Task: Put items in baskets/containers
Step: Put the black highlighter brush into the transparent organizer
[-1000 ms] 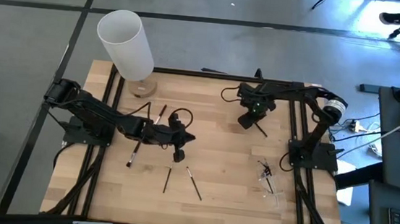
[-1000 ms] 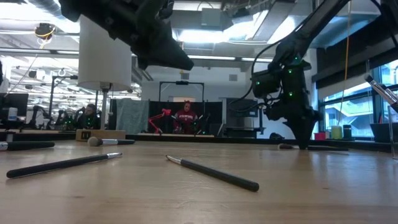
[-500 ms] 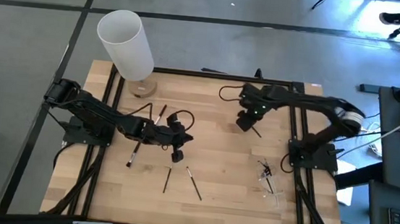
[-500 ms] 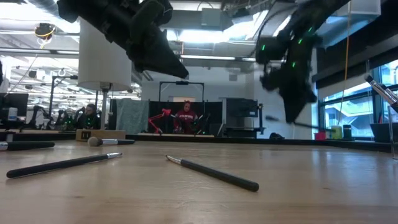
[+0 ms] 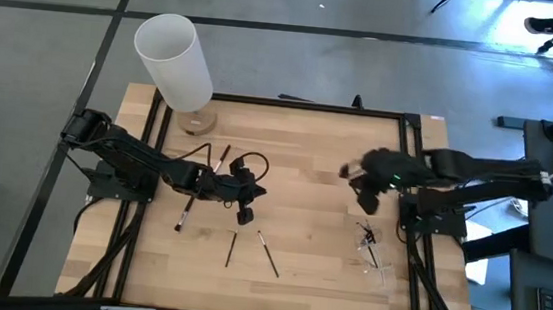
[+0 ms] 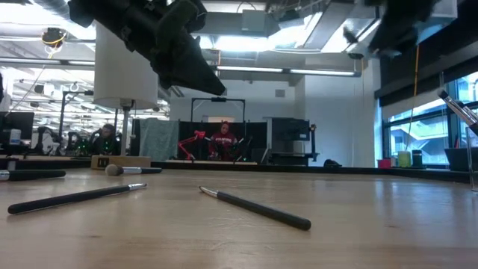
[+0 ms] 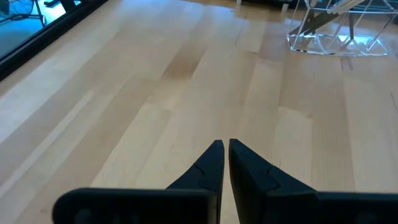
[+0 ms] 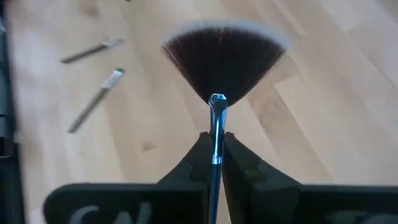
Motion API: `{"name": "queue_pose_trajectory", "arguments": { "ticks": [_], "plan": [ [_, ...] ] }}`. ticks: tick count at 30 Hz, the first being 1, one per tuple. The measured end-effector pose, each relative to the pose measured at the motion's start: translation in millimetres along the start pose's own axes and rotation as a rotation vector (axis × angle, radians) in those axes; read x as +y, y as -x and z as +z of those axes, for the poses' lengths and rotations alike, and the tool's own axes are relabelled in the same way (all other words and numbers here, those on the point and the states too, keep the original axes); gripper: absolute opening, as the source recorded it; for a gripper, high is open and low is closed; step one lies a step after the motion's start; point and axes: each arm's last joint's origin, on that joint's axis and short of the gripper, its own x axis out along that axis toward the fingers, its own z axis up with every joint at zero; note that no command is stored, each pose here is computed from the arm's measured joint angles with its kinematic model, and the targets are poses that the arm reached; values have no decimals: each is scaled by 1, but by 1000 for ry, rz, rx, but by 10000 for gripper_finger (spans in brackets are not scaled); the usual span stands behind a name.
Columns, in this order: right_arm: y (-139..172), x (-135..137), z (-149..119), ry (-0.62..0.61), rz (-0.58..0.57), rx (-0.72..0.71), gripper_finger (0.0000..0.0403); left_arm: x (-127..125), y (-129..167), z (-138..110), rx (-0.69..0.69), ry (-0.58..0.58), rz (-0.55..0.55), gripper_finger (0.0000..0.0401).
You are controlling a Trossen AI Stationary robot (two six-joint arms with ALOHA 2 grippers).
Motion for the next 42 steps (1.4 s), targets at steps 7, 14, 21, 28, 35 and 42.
{"name": "queue_pose_trajectory", "arguments": {
  "ticks": [7, 14, 21, 28, 35, 42],
  "plan": [
    [41, 4, -29, -20, 82, -47, 21, 1, 0, 0, -16, 6, 45, 20],
    [55, 10, -44, 2, 184, 5, 21, 2, 0, 1, -20, 8, 58, 20],
    [56, 29, -55, 40, 190, -12, 21, 2, 0, -1, -9, 7, 61, 20],
    [59, 56, -81, 164, 170, -94, 21, 3, 0, -5, 32, 37, 74, 20],
    [60, 78, -104, 148, 182, -121, 21, -1, 2, -5, 17, 44, 69, 20],
    [54, 94, -121, 158, 157, -125, 21, -4, 2, 0, -31, 69, 51, 20]
  ]
}}
